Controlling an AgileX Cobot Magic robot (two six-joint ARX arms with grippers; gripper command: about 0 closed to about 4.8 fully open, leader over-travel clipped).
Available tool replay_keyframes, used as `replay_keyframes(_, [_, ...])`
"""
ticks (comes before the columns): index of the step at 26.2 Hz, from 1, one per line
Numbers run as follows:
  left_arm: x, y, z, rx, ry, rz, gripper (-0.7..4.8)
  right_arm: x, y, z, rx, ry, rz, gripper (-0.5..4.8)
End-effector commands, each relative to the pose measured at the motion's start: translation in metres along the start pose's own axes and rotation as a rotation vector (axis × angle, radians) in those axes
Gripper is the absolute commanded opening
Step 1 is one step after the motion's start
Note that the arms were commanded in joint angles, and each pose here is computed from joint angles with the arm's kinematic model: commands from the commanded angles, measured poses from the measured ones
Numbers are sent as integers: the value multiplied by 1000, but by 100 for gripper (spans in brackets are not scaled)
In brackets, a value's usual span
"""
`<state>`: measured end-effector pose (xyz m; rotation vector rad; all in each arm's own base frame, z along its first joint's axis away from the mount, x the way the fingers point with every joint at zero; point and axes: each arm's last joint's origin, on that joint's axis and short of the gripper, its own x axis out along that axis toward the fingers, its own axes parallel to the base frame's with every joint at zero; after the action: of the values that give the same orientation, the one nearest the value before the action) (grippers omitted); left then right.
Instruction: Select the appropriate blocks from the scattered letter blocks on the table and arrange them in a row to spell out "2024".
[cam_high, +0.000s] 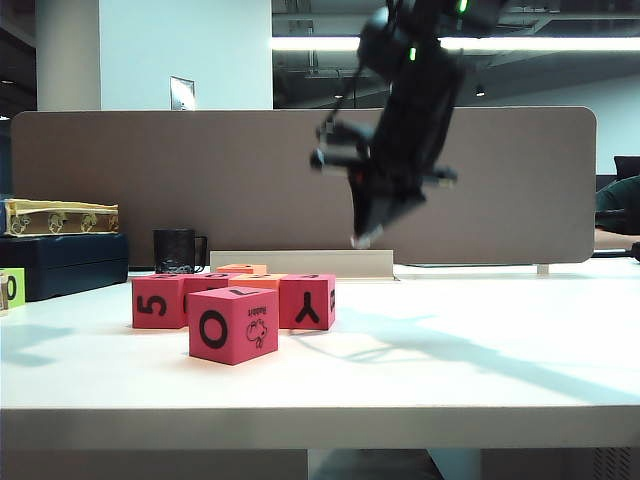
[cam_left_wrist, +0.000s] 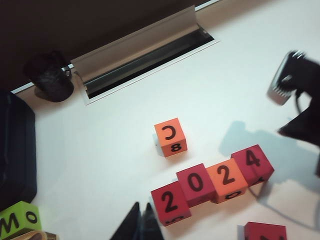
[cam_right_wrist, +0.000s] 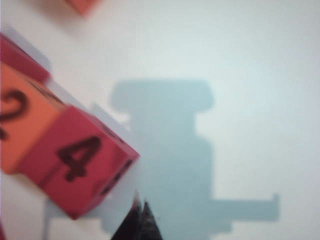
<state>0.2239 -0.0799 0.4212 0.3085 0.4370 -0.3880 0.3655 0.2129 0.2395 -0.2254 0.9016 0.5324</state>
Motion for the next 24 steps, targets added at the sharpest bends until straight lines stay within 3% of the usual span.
replay_keyframes(1, [1, 7, 0, -17, -7, 25, -6, -26, 2, 8, -7, -57, 2, -2])
replay_keyframes(6, [20, 5, -16, -59, 46, 17, -6, -77, 17, 12, -35, -118, 45, -2])
replay_keyframes(11, [40, 0, -39, -107, 78, 7, -6, -102, 35, 8, -69, -116, 78, -2])
replay_keyframes(17, [51, -7, -60, -111, 137, -40, -6, -112, 49, 3, -98, -92, 98, -2])
replay_keyframes(24, [49, -7, -60, -112, 122, -52, -6, -112, 48, 3, -94, -88, 91, -2])
